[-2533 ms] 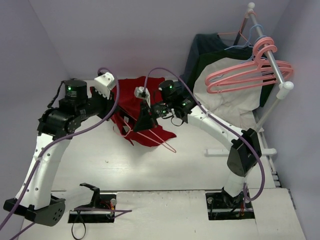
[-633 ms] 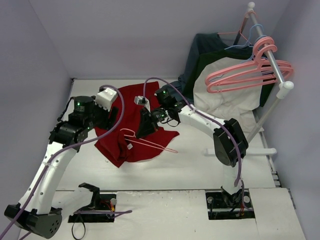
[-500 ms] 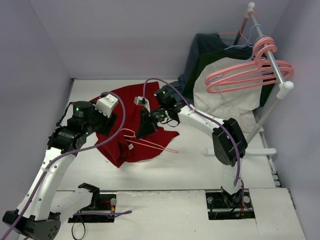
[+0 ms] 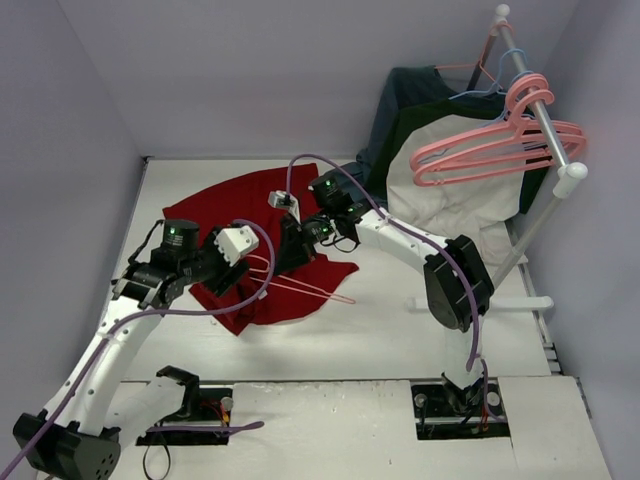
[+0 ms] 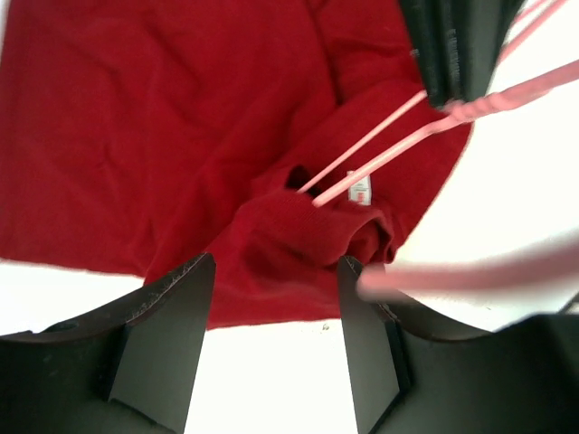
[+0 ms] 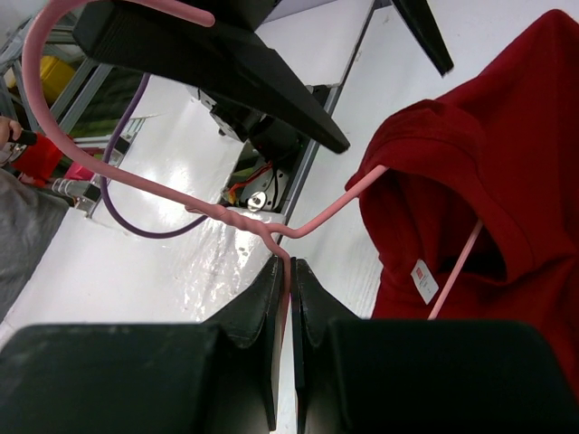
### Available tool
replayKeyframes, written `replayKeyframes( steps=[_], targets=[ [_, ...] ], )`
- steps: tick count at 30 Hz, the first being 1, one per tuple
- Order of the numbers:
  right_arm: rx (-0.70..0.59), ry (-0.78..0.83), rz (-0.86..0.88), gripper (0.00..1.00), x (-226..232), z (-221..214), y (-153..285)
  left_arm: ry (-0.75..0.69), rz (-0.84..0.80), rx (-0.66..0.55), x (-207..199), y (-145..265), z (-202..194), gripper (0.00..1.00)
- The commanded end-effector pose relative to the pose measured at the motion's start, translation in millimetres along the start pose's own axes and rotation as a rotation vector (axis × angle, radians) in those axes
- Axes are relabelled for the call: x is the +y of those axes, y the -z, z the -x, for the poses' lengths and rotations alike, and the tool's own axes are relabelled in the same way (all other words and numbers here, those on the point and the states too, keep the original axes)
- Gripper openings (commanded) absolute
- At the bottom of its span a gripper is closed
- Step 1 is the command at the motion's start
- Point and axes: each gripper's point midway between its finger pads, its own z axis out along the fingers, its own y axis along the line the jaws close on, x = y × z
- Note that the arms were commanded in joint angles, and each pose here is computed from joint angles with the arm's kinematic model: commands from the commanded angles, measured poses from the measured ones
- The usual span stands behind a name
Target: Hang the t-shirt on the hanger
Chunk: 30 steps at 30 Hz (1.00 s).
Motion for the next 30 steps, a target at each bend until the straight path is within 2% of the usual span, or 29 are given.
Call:
replayKeyframes(
  steps=[1,14,20,22,24,25,26,30],
  targets=[
    [-0.036,0.1,0.093,0.0,17.2,26.7,5.2,-0.124,-0.07,-0.126,1.1,-9.9,32.5,0.52],
    [-0.047,0.102,0.091,0.0,16.4,30.3,12.8,-0.145,-0.174,-0.135,-8.9,-39.7,26.0,0.51],
    [-0.055,0.098,0.076,0.0,12.2,33.2,19.5,-0.121,-0.207,-0.141,-13.4,-48.9,23.6,0.42],
    [-0.056,0.098,0.075,0.0,11.5,33.4,20.3,-0.116,-0.208,-0.145,-13.8,-50.4,23.5,0.37],
    [-0.057,0.094,0.074,0.0,10.8,34.0,20.8,-0.114,-0.219,-0.15,-15.6,-51.5,23.9,0.25],
    [-0.058,0.093,0.073,0.0,10.4,35.0,21.3,-0.113,-0.222,-0.154,-15.9,-51.8,24.8,0.07],
    [-0.058,0.092,0.073,0.0,10.1,35.3,21.4,-0.114,-0.224,-0.158,-15.8,-51.8,26.2,0.01],
    [-0.066,0.08,0.055,0.0,3.9,36.3,28.8,-0.115,-0.224,-0.2,-15.1,-44.4,40.4,0.0]
  ],
)
